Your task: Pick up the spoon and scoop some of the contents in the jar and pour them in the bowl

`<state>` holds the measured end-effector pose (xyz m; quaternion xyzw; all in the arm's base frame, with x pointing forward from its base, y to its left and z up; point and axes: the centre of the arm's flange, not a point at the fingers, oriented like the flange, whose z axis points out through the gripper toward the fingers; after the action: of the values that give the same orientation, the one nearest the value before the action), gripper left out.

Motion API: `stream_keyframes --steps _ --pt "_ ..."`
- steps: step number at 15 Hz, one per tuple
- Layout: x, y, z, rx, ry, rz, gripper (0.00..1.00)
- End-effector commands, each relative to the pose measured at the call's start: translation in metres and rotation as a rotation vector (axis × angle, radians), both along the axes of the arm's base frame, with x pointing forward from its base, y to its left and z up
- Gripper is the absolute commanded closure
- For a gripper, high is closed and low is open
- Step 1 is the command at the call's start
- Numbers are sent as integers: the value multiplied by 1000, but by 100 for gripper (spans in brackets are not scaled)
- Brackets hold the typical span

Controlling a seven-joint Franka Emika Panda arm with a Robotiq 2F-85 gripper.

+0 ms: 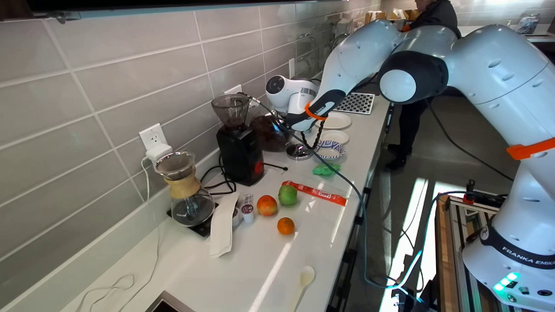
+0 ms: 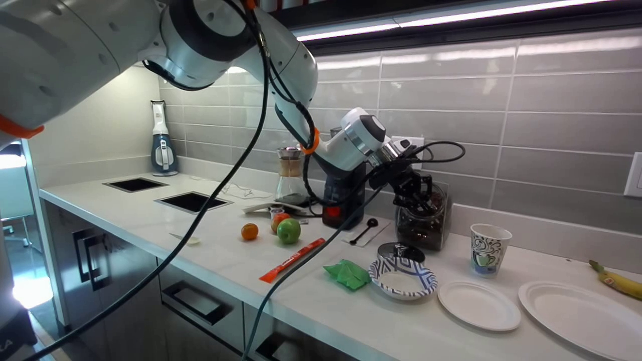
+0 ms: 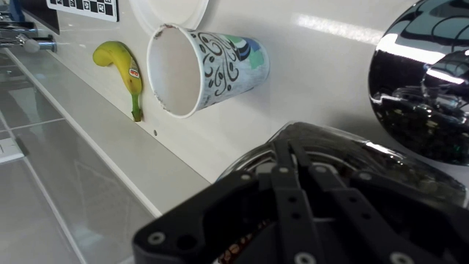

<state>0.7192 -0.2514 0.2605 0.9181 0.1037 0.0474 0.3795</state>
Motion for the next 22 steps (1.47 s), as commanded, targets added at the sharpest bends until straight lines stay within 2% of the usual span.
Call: stream_keyframes --steps 1,13,22 --pt "-11 8 -12 -54 -20 7 99" --pt "-24 31 -29 -239 -75 17 99" --pt "-43 53 -37 -331 -83 44 99"
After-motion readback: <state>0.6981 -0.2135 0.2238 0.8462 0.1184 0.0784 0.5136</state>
